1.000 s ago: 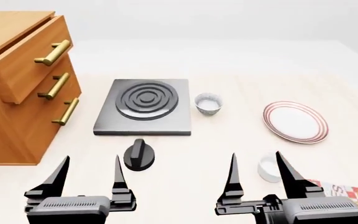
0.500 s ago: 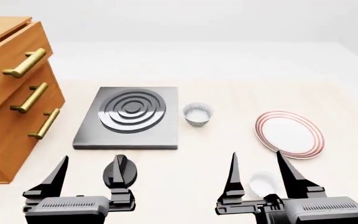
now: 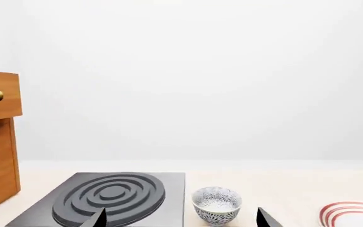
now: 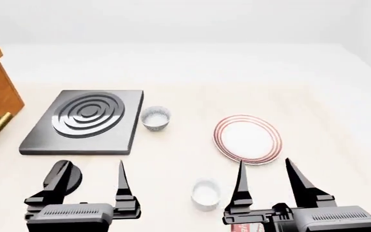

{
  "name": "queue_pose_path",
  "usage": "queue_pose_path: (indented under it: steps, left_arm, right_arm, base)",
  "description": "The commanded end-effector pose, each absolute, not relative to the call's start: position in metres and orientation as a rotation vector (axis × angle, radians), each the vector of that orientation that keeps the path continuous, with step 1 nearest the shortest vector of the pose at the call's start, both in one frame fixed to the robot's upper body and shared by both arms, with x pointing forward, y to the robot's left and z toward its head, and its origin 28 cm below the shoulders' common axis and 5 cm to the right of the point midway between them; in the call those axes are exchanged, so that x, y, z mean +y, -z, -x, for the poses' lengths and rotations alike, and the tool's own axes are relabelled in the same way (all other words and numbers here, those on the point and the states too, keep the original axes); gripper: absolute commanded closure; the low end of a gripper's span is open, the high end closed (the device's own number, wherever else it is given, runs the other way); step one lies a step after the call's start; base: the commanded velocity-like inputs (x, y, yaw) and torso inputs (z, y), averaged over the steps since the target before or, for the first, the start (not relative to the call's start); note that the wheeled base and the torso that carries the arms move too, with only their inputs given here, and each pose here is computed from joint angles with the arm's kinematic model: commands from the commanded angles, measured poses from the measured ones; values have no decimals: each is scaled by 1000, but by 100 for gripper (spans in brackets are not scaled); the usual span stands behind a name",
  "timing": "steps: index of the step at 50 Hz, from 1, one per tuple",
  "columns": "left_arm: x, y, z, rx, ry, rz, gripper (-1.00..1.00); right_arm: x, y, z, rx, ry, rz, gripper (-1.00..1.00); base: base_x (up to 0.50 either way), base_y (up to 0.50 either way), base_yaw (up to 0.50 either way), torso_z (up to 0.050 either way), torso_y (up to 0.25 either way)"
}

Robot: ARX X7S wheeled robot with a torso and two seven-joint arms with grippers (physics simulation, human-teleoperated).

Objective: Pick the akita bowl next to the cookies box and place it on the plate.

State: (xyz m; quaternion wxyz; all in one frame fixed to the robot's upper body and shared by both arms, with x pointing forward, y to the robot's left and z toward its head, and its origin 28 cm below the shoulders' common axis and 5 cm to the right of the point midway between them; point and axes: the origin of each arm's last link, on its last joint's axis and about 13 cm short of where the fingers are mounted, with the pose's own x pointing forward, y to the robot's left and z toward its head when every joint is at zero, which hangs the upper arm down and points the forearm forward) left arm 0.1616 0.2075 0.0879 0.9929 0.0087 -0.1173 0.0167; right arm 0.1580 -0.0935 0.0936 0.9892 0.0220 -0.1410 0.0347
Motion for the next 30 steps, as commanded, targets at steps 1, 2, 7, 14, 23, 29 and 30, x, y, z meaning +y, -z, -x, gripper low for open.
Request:
queue_pose_path:
  steps: [1, 2, 7, 14, 23, 29, 30]
  left_arm:
    - [207, -87, -162, -233, -33, -16, -100]
    - [207, -87, -162, -233, -33, -16, -100]
    - [207, -88, -161, -235, -35, -15, -100]
    - [208, -88, -161, -236, -36, -14, -100]
    - [208, -89, -160, -235, -36, -14, -100]
    - [208, -89, -160, -237, -38, -13, -100]
    - [208, -89, -160, -238, -38, -14, -100]
  right_arm:
    - [-94, -93, -158, -284, -70, -46, -100]
    - [-94, -93, -158, -284, -70, -46, -100]
    - [-94, -92, -159, -283, -73, -47, -100]
    - [-93, -92, -158, -284, -73, -46, -100]
    - [-93, -93, -157, -286, -74, -43, -100]
    - [-93, -93, -157, -286, -74, -43, -100]
    - [-93, -93, -157, -287, -75, -42, -100]
  base:
    - [0, -500, 0, 0, 0]
    - [0, -500, 0, 0, 0]
    - [0, -500, 0, 0, 0]
    - [0, -500, 0, 0, 0]
    - [0, -500, 0, 0, 0]
    - [0, -500, 0, 0, 0]
    - [0, -500, 0, 0, 0]
